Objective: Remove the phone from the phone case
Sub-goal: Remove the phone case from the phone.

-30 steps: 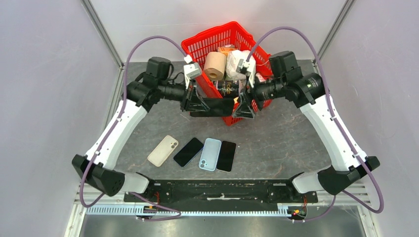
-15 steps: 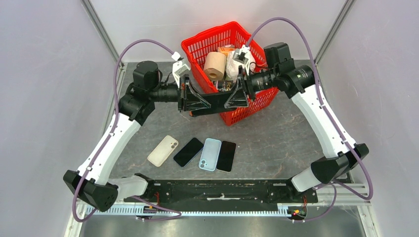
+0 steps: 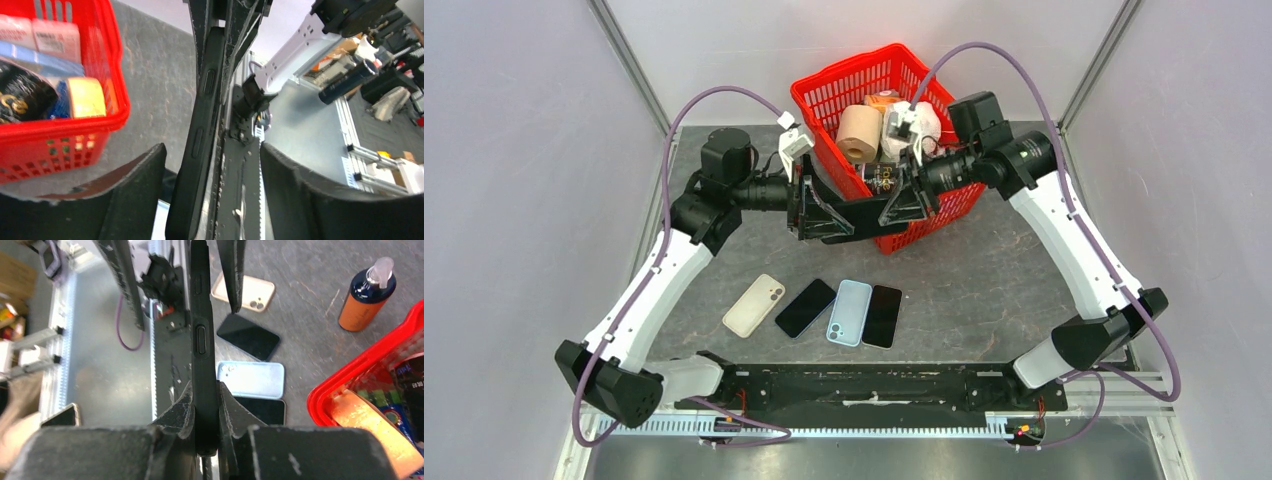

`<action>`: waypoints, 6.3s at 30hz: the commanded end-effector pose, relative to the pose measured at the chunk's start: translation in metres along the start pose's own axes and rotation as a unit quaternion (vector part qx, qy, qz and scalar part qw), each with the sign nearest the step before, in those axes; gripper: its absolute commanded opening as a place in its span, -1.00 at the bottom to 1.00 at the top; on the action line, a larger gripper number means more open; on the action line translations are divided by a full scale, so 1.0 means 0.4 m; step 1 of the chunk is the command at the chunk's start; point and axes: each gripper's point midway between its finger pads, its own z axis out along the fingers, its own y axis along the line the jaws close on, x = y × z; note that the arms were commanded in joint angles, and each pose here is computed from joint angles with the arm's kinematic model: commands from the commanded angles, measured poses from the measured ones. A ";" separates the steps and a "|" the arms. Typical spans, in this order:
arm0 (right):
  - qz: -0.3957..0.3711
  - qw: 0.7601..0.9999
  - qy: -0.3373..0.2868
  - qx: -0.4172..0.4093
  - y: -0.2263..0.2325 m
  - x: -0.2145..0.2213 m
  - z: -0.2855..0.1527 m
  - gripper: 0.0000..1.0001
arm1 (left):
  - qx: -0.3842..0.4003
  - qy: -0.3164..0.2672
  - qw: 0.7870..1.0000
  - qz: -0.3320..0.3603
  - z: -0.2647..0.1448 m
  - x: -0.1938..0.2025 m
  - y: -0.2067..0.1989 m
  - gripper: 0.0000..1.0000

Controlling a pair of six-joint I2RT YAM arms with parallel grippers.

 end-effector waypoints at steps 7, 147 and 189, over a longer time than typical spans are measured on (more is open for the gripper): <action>-0.098 0.992 0.075 0.021 0.046 0.044 0.024 -1.00 | 0.031 0.193 0.978 0.071 -0.029 0.173 -0.006 0.59; 0.109 0.991 -0.076 0.030 -0.097 -0.059 -0.046 0.94 | -0.200 0.177 0.933 0.242 -0.029 0.098 0.056 -0.95; -0.053 0.997 -0.024 -0.045 0.090 -0.053 0.004 -0.30 | -0.019 0.065 0.996 0.062 -0.041 0.074 -0.076 -0.95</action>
